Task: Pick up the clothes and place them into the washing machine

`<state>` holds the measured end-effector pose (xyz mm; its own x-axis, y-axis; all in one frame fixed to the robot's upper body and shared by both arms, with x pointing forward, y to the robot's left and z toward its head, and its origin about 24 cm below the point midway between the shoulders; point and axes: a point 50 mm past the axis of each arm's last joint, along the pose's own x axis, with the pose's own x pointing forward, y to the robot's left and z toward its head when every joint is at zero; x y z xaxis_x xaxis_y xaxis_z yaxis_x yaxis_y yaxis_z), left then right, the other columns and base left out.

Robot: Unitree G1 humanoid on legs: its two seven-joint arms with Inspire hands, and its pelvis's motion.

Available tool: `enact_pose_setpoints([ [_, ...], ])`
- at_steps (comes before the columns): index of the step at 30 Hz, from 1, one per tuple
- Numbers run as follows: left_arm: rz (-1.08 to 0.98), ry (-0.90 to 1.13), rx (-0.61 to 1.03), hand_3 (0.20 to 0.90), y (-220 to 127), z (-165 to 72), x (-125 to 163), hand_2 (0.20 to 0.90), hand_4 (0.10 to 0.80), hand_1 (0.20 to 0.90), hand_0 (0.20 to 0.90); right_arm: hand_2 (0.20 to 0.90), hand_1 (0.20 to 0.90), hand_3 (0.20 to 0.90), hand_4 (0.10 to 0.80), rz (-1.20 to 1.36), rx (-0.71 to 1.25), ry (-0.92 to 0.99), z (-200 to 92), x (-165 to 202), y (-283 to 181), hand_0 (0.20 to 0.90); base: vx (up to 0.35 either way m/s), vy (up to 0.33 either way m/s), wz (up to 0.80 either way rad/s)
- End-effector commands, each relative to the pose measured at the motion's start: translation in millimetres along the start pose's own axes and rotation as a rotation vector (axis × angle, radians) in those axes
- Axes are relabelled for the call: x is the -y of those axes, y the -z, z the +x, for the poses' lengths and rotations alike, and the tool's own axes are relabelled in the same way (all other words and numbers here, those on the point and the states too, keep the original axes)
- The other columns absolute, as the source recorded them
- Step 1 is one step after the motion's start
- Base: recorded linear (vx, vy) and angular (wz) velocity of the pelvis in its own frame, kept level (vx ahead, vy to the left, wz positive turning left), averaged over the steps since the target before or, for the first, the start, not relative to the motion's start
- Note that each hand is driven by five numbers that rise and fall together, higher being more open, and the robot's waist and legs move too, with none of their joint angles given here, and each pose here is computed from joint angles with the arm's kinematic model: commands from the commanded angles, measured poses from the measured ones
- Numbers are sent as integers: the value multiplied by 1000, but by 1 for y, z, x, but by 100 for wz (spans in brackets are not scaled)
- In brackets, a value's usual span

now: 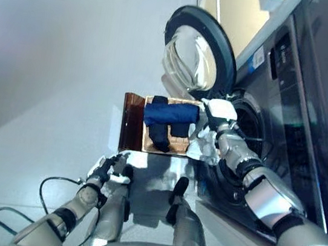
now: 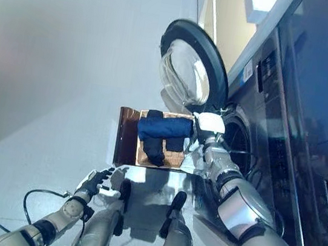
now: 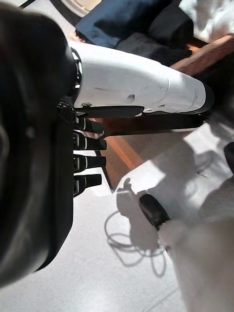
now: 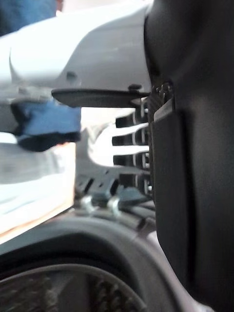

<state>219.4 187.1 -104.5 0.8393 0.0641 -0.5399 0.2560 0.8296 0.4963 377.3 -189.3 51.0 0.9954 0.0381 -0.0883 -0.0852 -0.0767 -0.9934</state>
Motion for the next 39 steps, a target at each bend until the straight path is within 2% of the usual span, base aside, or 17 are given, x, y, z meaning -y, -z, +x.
enact_pose_setpoints([
  [1,1,-45,153,900,-35,9,-7,900,800,900,900,900,900,900,800,-151,-33,259,23,82,16,900,-9,3,9],
  [17,-43,-123,225,900,-57,14,-20,900,800,900,900,900,900,900,800,-169,-109,357,26,118,31,900,11,4,7],
  [31,-96,-172,298,900,-79,17,-31,900,800,900,900,900,900,900,800,-138,-192,381,22,124,53,900,-1,2,7],
  [32,-96,-182,300,900,-79,17,-33,900,800,900,900,356,356,356,412,-148,-202,378,21,124,56,356,-10,-8,7],
  [33,-98,-186,298,900,-79,17,-33,900,800,900,900,200,200,200,300,-151,-208,379,20,123,58,200,-3,-8,7],
  [39,-98,-184,302,900,-77,15,-31,900,800,900,900,200,200,200,300,-163,-230,382,18,122,66,200,6,3,4],
])
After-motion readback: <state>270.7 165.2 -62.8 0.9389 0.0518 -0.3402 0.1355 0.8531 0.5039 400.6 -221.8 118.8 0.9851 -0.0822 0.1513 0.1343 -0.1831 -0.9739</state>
